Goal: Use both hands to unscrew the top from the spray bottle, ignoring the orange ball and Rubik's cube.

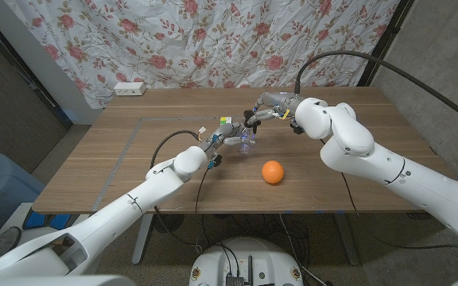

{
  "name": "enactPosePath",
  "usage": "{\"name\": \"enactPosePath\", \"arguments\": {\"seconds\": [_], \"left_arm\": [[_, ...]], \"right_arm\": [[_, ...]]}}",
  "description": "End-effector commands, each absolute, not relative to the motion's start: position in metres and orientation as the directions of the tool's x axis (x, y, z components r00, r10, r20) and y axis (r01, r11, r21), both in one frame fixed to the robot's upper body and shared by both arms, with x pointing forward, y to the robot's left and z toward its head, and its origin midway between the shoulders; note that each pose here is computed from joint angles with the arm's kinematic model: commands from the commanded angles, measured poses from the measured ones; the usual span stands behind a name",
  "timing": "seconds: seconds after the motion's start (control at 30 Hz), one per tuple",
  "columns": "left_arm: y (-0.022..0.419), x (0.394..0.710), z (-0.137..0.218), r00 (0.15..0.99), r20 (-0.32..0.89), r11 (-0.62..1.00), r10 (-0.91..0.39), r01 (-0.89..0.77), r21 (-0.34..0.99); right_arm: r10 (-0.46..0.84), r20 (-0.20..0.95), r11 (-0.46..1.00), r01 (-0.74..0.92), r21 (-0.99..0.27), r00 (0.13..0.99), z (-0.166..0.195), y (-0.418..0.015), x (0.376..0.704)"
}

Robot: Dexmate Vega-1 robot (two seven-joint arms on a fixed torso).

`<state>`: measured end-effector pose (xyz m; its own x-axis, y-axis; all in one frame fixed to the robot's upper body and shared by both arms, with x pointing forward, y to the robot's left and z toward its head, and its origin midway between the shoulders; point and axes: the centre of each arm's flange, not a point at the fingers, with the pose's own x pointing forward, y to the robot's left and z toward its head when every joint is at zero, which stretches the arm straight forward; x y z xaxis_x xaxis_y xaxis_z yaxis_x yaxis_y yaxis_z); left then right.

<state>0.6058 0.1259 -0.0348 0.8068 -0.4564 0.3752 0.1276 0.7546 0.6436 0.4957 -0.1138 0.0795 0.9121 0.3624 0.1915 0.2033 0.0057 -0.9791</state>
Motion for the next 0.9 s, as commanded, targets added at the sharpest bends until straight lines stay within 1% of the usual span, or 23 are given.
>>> {"name": "enactPosePath", "arguments": {"seconds": [0.03, 0.5, 0.9], "left_arm": [[0.1275, 0.6066, -0.0381, 0.807, 0.375, 0.758, -0.457, 0.132, 0.639], [0.1277, 0.6094, -0.0369, 0.805, 0.375, 0.756, -0.46, 0.134, 0.64], [0.1272, 0.6096, -0.038, 0.803, 0.376, 0.757, -0.462, 0.136, 0.64]], "right_arm": [[0.355, 0.184, 0.0, 0.197, -0.981, 0.917, 0.0807, -0.1119, 0.497], [0.358, 0.195, 0.032, 0.197, -0.98, 0.913, 0.0818, -0.1129, 0.4976], [0.378, 0.169, 0.063, 0.157, -0.986, 0.91, 0.0814, -0.114, 0.5013]]}}
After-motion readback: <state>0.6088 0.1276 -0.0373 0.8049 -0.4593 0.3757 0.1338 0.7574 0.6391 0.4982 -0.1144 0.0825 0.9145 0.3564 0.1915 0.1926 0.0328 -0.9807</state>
